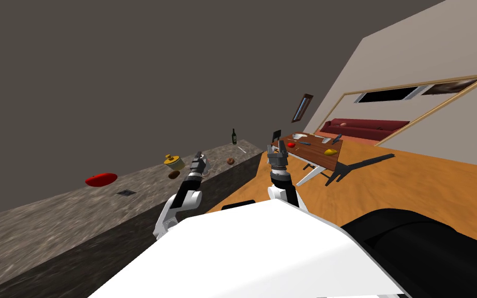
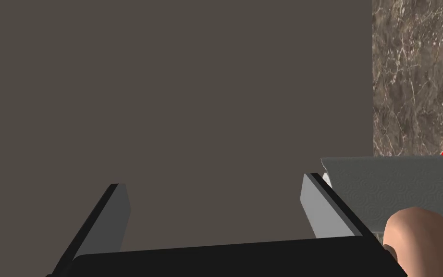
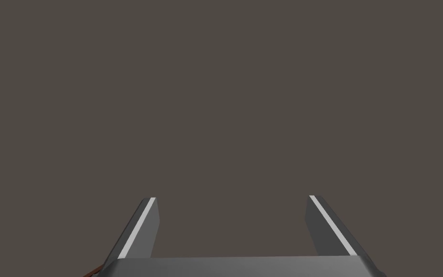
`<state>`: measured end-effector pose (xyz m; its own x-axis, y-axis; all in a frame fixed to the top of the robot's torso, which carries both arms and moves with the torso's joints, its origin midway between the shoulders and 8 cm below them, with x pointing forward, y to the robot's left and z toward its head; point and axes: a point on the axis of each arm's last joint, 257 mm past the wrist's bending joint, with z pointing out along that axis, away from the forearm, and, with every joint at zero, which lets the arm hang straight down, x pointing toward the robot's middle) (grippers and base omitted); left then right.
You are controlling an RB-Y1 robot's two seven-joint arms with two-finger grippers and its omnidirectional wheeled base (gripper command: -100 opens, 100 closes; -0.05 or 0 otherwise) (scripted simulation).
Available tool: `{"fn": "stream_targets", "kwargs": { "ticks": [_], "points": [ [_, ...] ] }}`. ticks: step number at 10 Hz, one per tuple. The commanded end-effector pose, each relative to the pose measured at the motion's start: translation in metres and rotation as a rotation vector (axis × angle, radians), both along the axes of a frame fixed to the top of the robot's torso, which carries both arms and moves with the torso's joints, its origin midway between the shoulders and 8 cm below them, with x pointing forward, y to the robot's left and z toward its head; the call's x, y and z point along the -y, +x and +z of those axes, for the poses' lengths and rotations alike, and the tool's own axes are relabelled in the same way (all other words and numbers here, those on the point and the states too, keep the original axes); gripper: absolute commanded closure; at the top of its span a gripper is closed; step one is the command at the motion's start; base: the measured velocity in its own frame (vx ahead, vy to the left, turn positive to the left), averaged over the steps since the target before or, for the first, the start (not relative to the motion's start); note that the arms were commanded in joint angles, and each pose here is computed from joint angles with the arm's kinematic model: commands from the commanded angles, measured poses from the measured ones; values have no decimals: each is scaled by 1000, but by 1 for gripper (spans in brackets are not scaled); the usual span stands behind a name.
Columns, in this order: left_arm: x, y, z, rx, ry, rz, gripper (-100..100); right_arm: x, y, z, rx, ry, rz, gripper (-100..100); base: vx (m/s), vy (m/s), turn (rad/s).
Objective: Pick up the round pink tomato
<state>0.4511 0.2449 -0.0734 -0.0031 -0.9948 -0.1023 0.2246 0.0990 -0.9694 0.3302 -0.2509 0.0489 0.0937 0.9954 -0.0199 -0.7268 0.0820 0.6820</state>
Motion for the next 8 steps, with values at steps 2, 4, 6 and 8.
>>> {"fn": "stream_targets", "kwargs": {
  "ticks": [2, 4, 6, 8],
  "points": [
    [2, 10, -17, -67, 6, 2, -100, 0, 0, 0, 0, 0, 0, 0, -25, -9, 9],
    [3, 16, -28, -111, 10, 3, -100, 0, 0, 0, 0, 0, 0, 0, -18, -15, 2],
    [4, 21, -40, -156, 14, 5, -100, 0, 0, 0, 0, 0, 0, 0, -15, -14, -5],
    [6, 25, -51, -202, 18, 9, -100, 0, 0, 0, 0, 0, 0, 0, -14, -18, -19]
  ]
}}
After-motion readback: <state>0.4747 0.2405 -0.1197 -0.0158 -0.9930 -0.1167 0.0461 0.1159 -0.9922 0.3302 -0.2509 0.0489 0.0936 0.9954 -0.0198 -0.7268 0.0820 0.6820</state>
